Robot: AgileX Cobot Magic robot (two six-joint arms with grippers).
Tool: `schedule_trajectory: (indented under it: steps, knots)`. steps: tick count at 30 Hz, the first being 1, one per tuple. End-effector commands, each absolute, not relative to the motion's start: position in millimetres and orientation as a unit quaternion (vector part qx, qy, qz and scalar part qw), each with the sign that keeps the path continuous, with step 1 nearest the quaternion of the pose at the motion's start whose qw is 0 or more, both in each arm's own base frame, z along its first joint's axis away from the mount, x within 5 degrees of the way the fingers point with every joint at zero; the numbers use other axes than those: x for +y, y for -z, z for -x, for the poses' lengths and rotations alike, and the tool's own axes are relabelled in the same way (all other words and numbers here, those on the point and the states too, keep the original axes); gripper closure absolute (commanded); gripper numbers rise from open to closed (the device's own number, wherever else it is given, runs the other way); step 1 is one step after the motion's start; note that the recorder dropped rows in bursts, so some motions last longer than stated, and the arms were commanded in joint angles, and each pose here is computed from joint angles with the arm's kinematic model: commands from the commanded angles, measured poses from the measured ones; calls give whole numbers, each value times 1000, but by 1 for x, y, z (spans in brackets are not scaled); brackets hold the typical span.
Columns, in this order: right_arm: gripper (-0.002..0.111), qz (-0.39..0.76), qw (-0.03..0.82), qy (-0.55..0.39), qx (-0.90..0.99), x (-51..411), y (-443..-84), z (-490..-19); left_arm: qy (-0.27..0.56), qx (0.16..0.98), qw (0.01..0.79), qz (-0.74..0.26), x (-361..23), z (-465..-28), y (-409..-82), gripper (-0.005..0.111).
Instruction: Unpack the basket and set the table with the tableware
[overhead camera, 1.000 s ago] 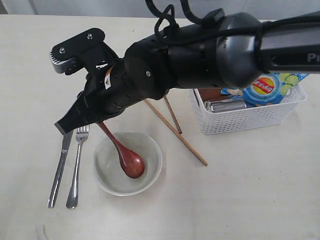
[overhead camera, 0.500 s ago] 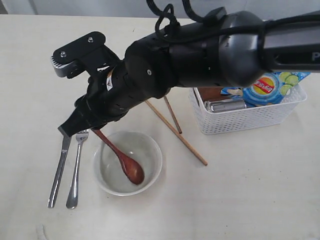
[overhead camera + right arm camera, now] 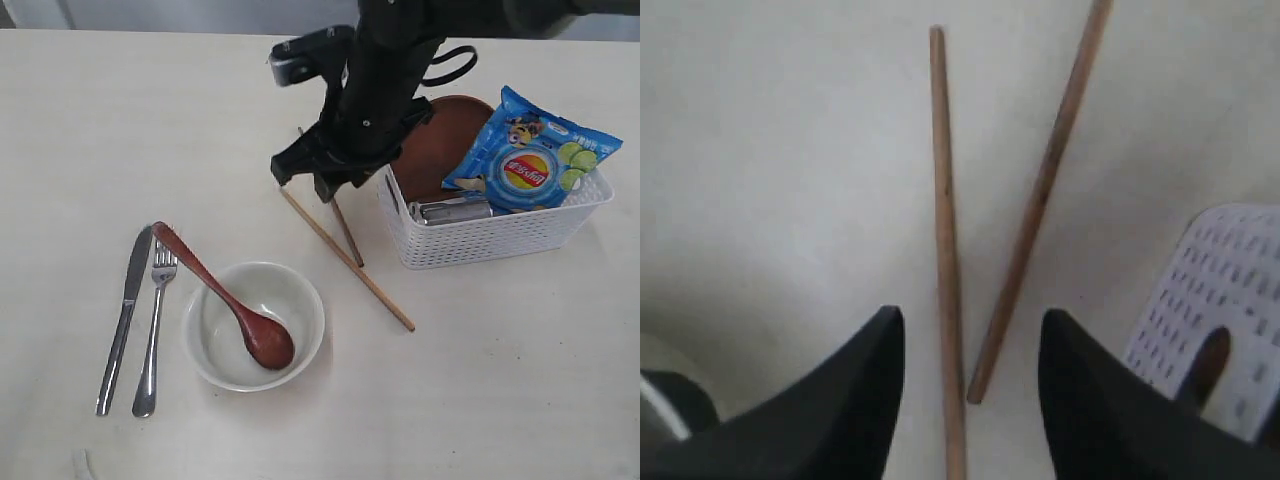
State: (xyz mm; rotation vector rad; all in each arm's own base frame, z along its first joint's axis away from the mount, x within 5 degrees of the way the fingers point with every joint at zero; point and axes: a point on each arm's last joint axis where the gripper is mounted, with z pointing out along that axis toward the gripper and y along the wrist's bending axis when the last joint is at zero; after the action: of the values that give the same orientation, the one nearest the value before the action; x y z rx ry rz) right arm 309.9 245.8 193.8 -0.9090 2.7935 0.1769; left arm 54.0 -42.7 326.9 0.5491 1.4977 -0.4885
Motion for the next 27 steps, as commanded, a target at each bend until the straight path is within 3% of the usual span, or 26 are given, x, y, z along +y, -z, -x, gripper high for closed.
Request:
schedule_trajectory:
  steps: [1, 2, 7, 16, 20, 27]
  knots:
    - [57, 327, 71, -45, 941, 254, -166, -325, 217, 666, 672, -241, -42, -54, -326, 107]
    - [51, 327, 66, -43, 942, 258, -157, -329, 217, 666, 672, -241, -42, -54, -326, 107]
    - [51, 348, 47, -29, 936, 264, -129, -339, 217, 666, 672, -241, -42, -54, -326, 107]
    - [51, 357, 38, -11, 933, 265, -110, -345, 217, 666, 672, -241, -42, -54, -326, 107]
    - [51, 357, 35, -10, 933, 265, -108, -345, 217, 666, 672, -241, -42, -54, -326, 107]
    - [51, 339, 51, 10, 939, 252, -135, -350, 217, 666, 672, -241, -42, -54, -326, 107]
